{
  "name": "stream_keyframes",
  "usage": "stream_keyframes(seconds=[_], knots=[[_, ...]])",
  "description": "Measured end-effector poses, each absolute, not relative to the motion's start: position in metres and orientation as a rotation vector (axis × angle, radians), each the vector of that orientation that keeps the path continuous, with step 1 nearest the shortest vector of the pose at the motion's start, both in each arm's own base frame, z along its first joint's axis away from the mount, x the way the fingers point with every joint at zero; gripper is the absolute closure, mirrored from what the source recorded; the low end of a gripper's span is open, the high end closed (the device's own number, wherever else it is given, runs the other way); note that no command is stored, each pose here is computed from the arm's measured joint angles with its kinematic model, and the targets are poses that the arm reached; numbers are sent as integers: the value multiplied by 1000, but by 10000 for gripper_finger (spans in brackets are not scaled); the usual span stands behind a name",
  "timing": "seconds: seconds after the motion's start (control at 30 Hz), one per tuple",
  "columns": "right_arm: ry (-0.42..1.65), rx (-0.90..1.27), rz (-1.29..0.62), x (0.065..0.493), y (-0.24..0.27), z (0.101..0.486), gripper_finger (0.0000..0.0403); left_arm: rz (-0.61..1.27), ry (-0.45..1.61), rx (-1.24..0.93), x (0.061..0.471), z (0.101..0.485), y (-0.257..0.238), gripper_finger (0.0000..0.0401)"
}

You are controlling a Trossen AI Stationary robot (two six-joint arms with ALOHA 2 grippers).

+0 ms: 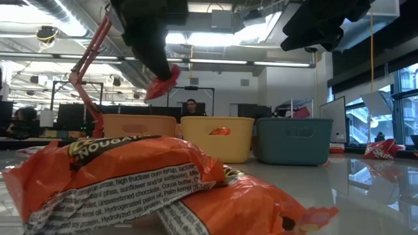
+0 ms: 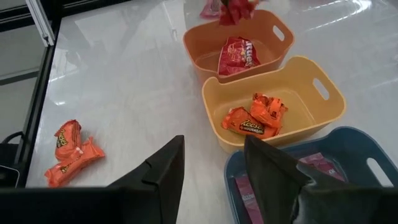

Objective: Sort candy
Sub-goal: Put the red candy into the orange bin

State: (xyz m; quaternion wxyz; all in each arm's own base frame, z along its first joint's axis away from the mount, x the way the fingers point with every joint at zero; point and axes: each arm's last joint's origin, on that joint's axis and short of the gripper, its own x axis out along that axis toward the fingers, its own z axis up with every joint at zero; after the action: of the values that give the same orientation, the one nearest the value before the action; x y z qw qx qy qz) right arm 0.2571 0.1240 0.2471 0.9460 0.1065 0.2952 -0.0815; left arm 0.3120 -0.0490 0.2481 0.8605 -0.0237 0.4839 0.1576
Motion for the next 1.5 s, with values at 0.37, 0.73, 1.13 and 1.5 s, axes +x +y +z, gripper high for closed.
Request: stream_keyframes(seconds=[0.37, 0.73, 1.13, 1.5], knots=[[633, 236, -107, 257, 126, 246, 237, 310, 1070, 18, 335, 232, -52, 391], [634, 240, -98, 257, 126, 246, 237, 310, 1072, 21, 335, 232, -51, 389], [642, 236, -100, 256, 126, 246, 237, 410, 1198, -33, 322, 214, -39, 385], [639, 237, -100, 256, 126, 246, 237, 404, 1225, -148, 324, 193, -42, 348]])
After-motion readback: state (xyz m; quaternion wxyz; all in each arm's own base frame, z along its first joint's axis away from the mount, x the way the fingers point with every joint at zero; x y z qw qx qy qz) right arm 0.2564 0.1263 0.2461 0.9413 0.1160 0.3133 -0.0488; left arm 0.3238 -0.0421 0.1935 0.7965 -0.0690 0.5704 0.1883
